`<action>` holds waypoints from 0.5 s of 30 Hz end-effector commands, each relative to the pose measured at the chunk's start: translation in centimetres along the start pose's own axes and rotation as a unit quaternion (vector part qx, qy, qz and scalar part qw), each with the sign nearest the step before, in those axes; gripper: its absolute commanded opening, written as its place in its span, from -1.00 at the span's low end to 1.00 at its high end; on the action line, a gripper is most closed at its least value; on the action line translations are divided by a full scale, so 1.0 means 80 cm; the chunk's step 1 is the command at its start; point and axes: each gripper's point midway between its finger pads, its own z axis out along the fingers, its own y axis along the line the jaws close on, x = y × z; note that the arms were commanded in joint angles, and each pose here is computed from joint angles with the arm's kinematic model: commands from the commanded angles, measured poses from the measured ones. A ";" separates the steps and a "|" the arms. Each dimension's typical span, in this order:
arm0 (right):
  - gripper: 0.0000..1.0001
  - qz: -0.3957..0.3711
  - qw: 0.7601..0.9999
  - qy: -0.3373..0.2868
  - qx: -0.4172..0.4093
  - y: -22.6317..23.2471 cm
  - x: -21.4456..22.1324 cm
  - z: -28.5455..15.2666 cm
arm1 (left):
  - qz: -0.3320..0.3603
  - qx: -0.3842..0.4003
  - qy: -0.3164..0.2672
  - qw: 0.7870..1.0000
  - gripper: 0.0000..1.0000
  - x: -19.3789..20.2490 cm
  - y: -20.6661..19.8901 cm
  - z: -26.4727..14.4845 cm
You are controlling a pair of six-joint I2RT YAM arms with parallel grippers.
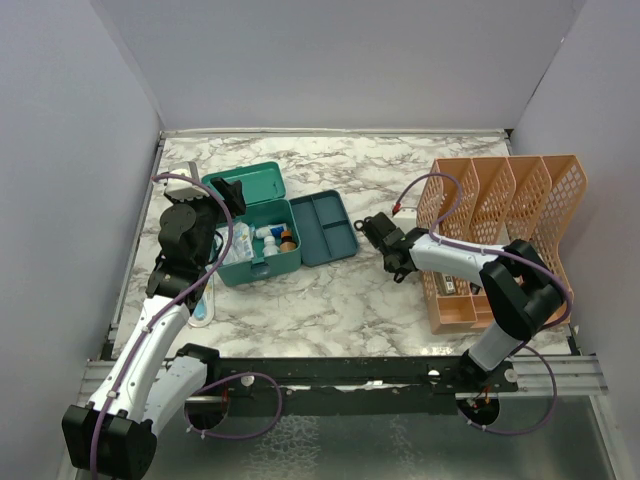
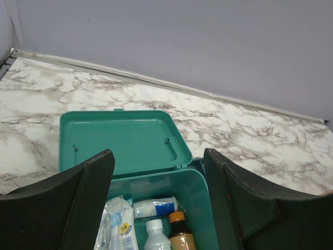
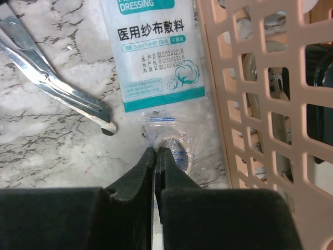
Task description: Organize the medicine kit
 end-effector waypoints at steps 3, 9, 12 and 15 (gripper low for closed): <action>-0.98 0.017 0.998 -0.021 -0.059 0.022 -0.031 -0.022 | 0.004 -0.003 -0.008 1.000 0.46 -0.006 0.002 -0.003; -0.98 0.025 0.983 -0.076 -0.162 0.073 -0.098 -0.064 | 0.004 -0.005 -0.012 1.000 0.46 -0.009 0.003 -0.005; -0.98 0.014 0.970 -0.109 -0.216 0.111 -0.131 -0.074 | 0.004 -0.006 -0.013 1.000 0.46 -0.010 0.003 -0.005; -0.98 -0.007 0.951 -0.145 -0.273 0.155 -0.162 -0.078 | 0.003 -0.006 -0.013 1.000 0.46 -0.010 0.003 -0.005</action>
